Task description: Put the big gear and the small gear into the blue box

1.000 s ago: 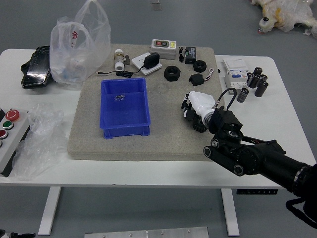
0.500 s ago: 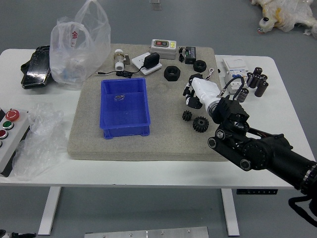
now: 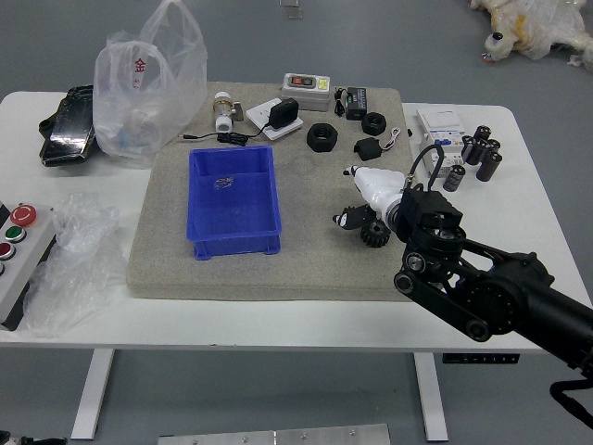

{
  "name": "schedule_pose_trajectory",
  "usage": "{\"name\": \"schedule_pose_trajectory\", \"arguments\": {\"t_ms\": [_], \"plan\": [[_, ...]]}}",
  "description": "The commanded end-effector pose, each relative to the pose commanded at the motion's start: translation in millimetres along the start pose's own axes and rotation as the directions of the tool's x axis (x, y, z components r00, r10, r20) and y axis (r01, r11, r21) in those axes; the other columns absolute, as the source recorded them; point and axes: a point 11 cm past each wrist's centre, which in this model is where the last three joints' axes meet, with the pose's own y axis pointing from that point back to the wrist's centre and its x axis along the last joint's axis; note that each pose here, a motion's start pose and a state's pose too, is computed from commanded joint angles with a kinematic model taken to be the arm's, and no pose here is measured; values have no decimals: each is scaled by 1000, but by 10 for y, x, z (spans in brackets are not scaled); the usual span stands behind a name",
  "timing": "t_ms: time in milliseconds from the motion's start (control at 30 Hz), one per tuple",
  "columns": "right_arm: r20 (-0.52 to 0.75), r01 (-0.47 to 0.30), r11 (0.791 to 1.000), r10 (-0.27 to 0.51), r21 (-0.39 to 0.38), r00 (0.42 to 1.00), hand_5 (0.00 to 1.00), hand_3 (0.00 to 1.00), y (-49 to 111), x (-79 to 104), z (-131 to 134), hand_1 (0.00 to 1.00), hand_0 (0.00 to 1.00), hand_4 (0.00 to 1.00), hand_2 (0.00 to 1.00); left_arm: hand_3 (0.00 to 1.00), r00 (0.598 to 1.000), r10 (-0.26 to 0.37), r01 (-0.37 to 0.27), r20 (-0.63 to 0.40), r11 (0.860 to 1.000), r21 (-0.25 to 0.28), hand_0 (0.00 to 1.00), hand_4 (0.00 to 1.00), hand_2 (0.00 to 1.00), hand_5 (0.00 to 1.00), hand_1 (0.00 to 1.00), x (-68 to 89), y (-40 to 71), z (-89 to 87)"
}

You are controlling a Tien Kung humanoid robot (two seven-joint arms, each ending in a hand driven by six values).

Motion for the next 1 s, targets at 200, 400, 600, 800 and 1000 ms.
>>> {"name": "schedule_pose_trajectory", "arguments": {"t_ms": [200,400,600,800,1000], "plan": [[-17,29,1000,-29,-8,999,308,883,-13,-80,20,602,405,785,866,636,1000,1,-1,0,1000,3,649,638,570,290,597,6,0,-9],[-32,50,998,-51,-24,998,306,861,-36,-162,58,584,396,781,819,636,1000,0,0,1,1000,3,650,637,571,290,597,-1,-1,-13],[-46,64,997,-65,-31,997,189,651,-48,-229,71,479,361,465,528,635,1000,-1,1,1,1000,2,650,634,571,291,597,-6,-1,-10],[-45,66,997,-68,-39,997,72,572,-60,-275,91,439,317,456,420,634,1000,-1,1,2,1000,-1,649,632,570,290,598,-3,-1,-4],[-24,41,999,-42,-32,999,55,534,-60,-244,63,421,309,485,383,635,1000,-2,2,3,1000,-2,649,631,570,289,598,-7,-1,1]]}}
